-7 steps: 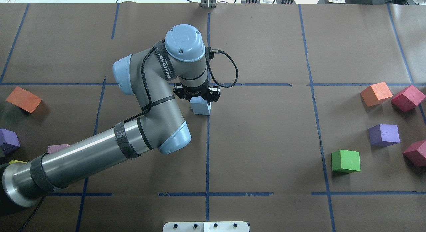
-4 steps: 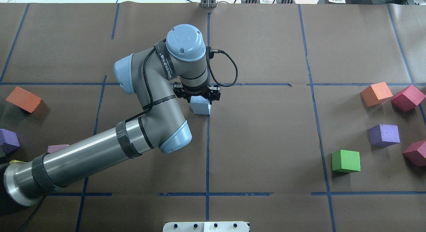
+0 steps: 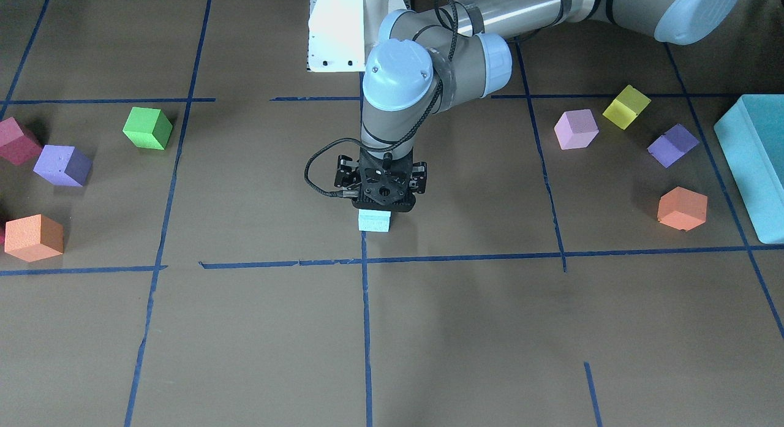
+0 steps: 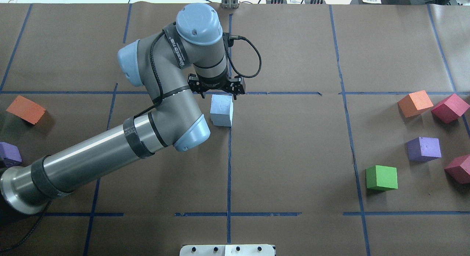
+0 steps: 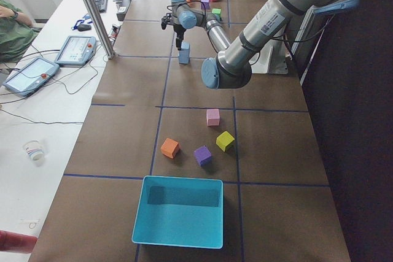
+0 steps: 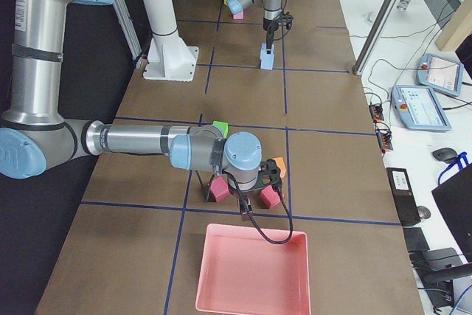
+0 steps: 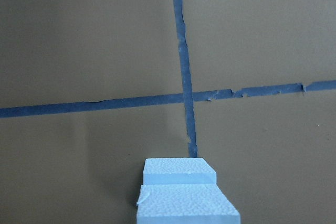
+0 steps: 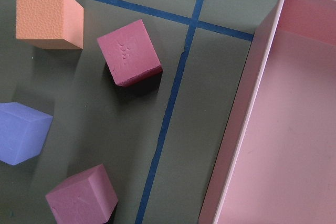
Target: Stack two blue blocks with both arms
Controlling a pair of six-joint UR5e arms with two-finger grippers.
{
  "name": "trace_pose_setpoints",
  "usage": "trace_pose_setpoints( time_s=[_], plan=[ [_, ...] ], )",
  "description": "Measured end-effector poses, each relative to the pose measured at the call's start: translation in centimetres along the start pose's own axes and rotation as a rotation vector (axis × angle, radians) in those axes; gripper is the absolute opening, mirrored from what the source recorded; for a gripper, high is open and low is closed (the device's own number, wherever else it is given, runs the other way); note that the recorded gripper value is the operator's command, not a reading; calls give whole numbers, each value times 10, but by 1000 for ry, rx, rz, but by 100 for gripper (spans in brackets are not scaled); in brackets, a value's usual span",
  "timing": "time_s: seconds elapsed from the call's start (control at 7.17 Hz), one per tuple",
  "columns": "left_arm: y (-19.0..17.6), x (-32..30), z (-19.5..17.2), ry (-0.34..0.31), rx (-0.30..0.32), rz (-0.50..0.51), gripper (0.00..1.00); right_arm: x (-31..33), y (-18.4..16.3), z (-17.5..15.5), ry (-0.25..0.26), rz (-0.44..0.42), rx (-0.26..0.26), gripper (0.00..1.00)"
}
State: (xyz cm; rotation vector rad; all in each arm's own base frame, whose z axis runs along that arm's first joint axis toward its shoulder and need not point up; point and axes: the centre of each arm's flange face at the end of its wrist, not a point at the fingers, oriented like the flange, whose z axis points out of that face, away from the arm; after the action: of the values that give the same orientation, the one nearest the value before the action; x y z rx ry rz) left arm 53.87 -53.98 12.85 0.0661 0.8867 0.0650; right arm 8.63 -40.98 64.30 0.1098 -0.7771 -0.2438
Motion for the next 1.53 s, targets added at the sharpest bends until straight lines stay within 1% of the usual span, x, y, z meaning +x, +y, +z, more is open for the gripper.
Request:
trace_pose_setpoints(
  time_s=[0.14,0.28,0.42,0.56,0.7,0.84,0.98,1.12,1.26,1.4,1.53],
  plan=[
    [-11,-21,-20,0,-28,22,100,0,0,0,1,0,-1,100],
    [-14,-64,-39,-16,-41,75,100,1,0,1,2,1,-2,100],
    [-11,-121,-53,-34,-37,140,100,1,0,1,2,2,-2,100],
    [-10,-193,-69,-52,-29,212,100,1,1,1,2,2,-3,100],
    [-15,-278,-90,-72,-24,288,100,1,1,2,2,3,-4,100],
    [-22,-378,-115,-104,-21,358,99,2,1,2,2,4,-6,100],
    [-25,-467,-139,-110,-25,392,100,1,1,3,1,5,-7,100],
    [-18,-547,-158,-75,-28,363,100,1,-1,2,0,4,-6,100],
    [6,-622,-170,-37,-24,280,100,0,-2,1,0,3,-4,100],
    [39,-680,-166,-21,-24,205,100,0,-3,1,0,3,-3,100],
    [69,-715,-155,-16,-25,167,100,0,-3,1,-1,2,-3,100]
  ],
)
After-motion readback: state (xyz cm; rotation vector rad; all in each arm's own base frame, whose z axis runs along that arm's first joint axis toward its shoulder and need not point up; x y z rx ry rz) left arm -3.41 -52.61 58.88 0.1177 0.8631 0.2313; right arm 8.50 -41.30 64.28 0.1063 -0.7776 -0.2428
